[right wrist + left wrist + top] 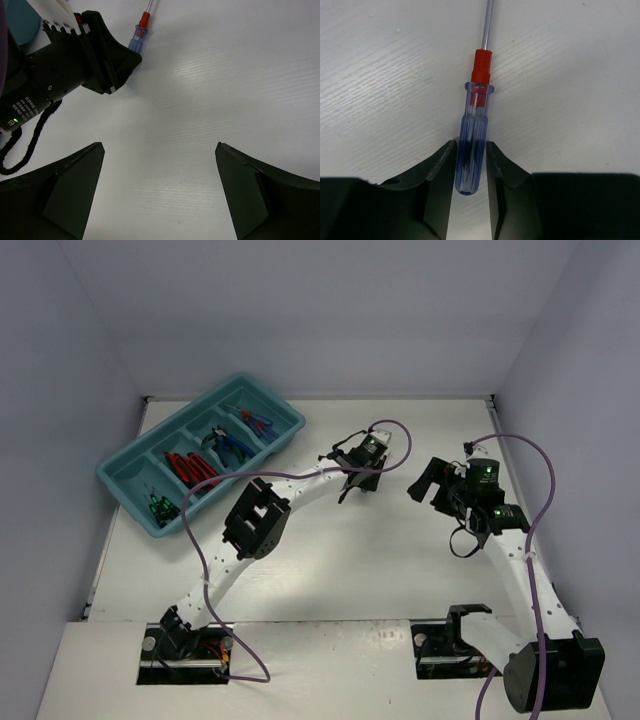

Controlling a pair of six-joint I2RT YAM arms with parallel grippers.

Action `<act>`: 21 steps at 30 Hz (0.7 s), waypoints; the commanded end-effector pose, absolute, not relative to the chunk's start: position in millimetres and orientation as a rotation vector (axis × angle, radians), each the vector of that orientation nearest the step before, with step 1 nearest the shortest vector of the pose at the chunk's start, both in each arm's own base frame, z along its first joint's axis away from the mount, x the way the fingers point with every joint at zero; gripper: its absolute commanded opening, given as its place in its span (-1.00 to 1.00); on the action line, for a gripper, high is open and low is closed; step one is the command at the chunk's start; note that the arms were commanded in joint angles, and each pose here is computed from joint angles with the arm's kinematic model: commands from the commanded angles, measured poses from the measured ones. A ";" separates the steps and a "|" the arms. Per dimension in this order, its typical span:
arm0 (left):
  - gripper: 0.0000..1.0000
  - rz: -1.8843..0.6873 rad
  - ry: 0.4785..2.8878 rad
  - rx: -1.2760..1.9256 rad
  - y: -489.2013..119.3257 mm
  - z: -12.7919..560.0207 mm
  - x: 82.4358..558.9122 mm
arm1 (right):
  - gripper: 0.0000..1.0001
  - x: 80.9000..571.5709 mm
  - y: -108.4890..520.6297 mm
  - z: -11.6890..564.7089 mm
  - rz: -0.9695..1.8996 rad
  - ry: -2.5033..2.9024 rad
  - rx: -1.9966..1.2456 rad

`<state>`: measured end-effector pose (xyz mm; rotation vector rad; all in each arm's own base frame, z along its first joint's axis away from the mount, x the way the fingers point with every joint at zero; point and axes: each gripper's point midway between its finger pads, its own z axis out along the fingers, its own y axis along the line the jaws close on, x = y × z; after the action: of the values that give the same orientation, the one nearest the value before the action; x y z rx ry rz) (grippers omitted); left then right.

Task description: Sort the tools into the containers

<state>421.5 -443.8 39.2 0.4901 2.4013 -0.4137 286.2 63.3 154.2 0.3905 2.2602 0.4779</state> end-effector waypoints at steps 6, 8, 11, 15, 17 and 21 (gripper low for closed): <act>-1.00 -0.432 2.280 0.462 -438.8 106.7 429.7 | 0.82 289.4 61.5 155.6 0.480 2.235 0.382; -1.00 -0.428 2.249 0.418 -423.2 131.0 435.2 | 0.82 289.9 61.3 156.7 0.478 2.233 0.380; -1.00 -0.432 2.190 0.299 -391.1 185.3 442.5 | 0.82 291.1 58.8 158.7 0.463 2.225 0.378; -1.00 -0.411 2.159 0.063 -332.9 232.0 455.7 | 0.82 293.4 55.1 158.6 0.435 2.225 0.367; -1.00 -0.408 2.140 -0.058 -306.7 246.2 461.6 | 0.82 294.4 54.2 159.7 0.431 2.223 0.365; -1.00 -0.377 2.100 -0.277 -246.8 260.1 482.0 | 0.82 297.2 54.1 162.2 0.430 2.221 0.357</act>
<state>458.5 -304.7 199.2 0.0144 2.2533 -0.3694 283.3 59.8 146.6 0.3778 2.2785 0.4563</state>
